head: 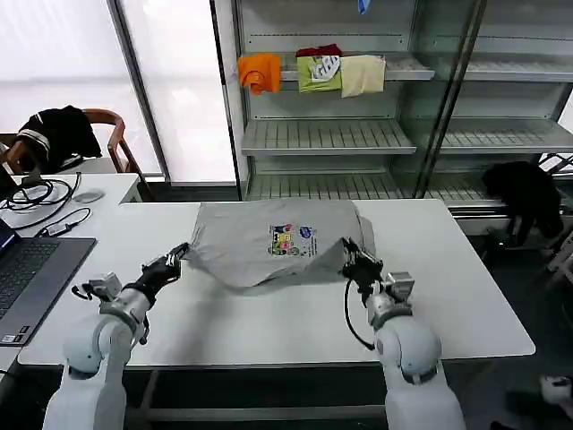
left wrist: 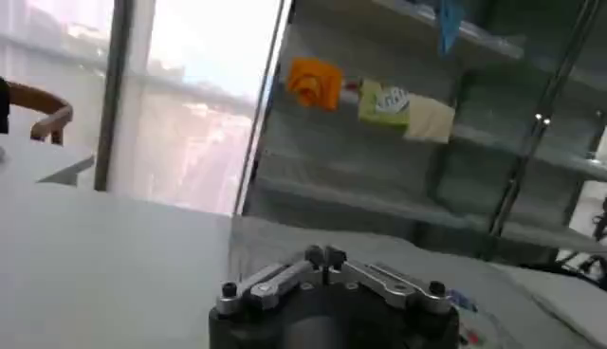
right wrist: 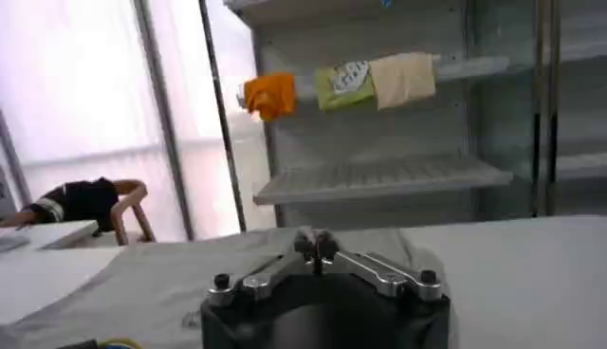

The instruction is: Fold and organize the clothes.

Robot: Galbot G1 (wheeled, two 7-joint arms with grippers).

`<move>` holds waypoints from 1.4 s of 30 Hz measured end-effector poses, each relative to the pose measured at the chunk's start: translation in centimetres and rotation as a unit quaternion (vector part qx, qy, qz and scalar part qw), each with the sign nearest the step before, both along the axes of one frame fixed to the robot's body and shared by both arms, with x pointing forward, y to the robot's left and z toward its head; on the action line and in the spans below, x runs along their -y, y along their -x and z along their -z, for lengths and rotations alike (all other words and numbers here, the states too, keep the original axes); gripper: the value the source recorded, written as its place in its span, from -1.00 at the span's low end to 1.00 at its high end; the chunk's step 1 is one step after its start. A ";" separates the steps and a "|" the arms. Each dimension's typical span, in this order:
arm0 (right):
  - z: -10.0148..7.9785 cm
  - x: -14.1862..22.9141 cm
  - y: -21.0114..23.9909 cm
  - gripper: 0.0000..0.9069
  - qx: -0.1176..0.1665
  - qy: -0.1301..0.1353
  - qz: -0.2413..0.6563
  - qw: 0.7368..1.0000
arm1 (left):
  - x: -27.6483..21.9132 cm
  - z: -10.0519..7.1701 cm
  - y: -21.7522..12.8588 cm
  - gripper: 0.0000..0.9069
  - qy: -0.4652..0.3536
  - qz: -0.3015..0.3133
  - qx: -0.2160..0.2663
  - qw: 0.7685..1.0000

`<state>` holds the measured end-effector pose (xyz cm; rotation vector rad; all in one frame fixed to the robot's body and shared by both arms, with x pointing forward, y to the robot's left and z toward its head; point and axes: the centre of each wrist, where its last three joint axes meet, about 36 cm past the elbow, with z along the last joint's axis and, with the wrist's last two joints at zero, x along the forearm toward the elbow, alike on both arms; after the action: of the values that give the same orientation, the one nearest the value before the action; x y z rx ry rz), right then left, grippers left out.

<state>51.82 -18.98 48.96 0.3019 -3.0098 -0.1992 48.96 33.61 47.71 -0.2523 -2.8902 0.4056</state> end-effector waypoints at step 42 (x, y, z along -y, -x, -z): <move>0.9 -0.5 -12.0 1.00 -0.021 0.058 0.045 0.997 | -1.2 2.4 -7.3 1.00 -0.062 -0.045 -0.066 0.995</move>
<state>63.85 -18.51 48.07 0.1501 -2.9806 -0.0385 56.26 34.86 45.28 -0.0712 -2.7891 0.2475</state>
